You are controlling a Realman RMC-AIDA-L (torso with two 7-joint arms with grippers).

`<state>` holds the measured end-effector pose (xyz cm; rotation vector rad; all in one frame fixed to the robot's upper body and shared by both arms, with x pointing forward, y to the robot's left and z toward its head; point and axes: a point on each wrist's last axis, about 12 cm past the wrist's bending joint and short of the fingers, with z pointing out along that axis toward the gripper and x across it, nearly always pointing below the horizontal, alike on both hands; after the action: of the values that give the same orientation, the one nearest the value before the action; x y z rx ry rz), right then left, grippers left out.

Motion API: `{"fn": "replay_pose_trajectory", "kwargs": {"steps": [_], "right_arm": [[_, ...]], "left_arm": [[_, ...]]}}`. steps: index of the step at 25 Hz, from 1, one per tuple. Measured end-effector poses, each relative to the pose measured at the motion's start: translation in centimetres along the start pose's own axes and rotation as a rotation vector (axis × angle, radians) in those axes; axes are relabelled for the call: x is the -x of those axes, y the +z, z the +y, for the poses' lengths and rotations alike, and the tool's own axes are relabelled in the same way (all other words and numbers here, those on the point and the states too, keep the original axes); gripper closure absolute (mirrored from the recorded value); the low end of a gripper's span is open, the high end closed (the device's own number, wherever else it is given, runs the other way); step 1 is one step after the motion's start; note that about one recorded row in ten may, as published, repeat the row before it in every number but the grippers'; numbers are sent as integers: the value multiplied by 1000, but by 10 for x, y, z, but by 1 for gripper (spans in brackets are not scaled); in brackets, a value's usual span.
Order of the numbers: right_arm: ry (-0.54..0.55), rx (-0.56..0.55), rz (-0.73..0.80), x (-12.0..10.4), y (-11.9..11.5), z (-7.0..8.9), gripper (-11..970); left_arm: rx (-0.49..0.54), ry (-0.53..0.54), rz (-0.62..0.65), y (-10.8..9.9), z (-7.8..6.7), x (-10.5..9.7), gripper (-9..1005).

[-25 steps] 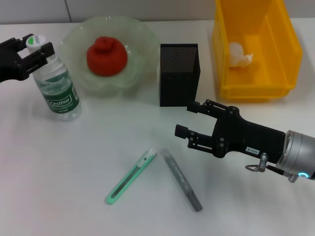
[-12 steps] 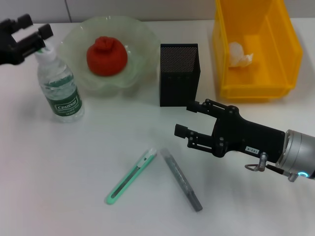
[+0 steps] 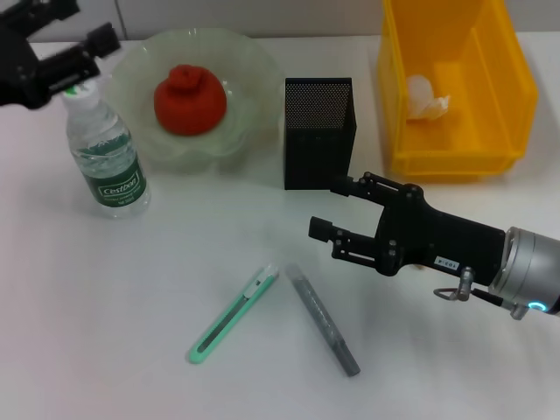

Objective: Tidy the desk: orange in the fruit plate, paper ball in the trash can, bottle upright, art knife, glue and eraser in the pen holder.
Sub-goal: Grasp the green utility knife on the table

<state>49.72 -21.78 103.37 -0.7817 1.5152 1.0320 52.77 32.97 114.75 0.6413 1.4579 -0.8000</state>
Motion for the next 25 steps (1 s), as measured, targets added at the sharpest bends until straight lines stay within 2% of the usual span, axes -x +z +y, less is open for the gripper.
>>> {"fn": "replay_pose_trajectory", "kwargs": {"steps": [4,8,11,12,13,14,16,19,24,25], "right_arm": [[0,-1,-2,0,0,0,228],[0,-4,-5,1,0,-1,228],[5,-14,-10,0,-2,-1,228],[6,-19,-11,0,-3,-1,228],[10,-25,-11,0,-5,-1,229],[16,-30,-13,0,-6,-2,229],[68,-53,-27,4,-12,-7,229],[83,-60,-31,7,-16,-10,229],[65,-54,-40,19,-25,-15,230],[70,-39,-33,29,-25,-19,230]], "left_arm": [[-156,-26,26,13,-19,-9,204],[-310,-26,89,30,-43,-35,205],[-331,-23,97,32,-47,-41,205],[-368,-24,112,37,-55,-51,205],[-368,-24,112,37,-55,-51,205],[-404,-49,127,45,-62,-65,205],[-411,-74,130,49,-64,-71,205],[-410,-90,132,49,-64,-73,205],[-395,-89,142,50,-62,-75,206],[-386,-88,148,50,-61,-75,206]]}}
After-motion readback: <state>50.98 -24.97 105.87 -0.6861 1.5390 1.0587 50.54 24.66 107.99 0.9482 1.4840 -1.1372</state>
